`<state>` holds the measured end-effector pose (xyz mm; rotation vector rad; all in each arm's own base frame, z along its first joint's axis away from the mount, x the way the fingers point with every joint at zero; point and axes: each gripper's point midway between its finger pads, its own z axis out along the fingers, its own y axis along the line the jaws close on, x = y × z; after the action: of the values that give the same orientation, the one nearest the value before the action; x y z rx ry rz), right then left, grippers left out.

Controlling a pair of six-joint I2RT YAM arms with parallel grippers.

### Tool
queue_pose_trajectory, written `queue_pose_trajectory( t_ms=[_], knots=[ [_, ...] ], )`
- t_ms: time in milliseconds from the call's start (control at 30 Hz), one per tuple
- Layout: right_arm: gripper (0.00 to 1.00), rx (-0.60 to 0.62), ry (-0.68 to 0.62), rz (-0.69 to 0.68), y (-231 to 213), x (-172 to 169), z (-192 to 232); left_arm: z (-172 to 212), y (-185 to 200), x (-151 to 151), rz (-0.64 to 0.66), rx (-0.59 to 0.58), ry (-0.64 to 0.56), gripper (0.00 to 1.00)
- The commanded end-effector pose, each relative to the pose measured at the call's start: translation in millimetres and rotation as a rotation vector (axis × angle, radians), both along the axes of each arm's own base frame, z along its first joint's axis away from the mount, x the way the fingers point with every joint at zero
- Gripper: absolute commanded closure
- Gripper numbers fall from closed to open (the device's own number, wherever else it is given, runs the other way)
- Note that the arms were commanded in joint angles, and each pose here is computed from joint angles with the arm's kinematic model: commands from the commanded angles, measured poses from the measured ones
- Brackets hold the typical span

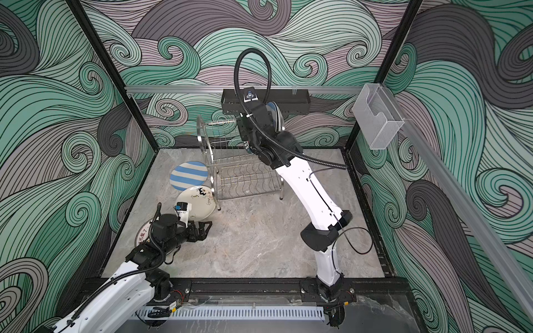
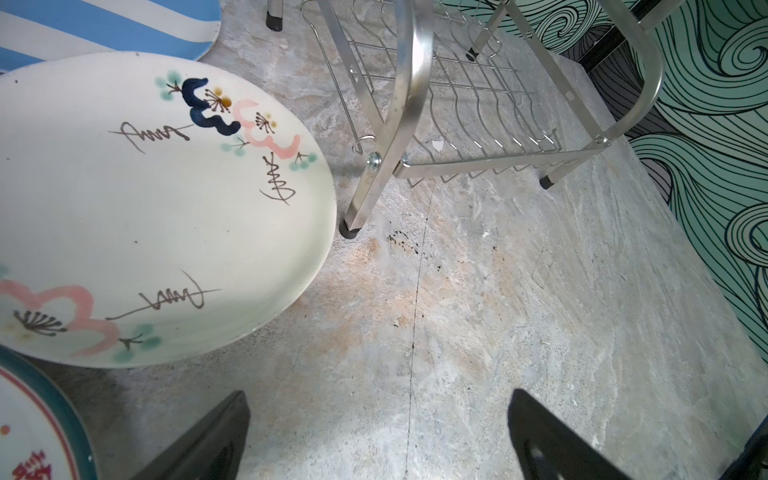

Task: Load the plates into the dish rack
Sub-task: 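Adjust the green-rimmed plate in the rack slot with the right gripper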

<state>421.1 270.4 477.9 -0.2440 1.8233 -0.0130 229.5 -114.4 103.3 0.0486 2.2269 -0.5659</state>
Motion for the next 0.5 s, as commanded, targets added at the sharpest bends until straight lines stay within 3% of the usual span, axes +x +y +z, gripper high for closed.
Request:
queue_pose_trajectory(
  t_ms=[0, 467],
  knots=[
    [0.33, -0.013, -0.001, -0.027, 1.5, 5.2, -5.8, 7.0, 0.3, 2.9, -0.003, -0.005, -0.028, 0.01],
    [0.33, -0.106, 0.011, -0.101, -4.5, 16.7, -24.5, 7.3, 0.5, 3.0, -0.002, -0.004, -0.029, 0.01]
  ],
)
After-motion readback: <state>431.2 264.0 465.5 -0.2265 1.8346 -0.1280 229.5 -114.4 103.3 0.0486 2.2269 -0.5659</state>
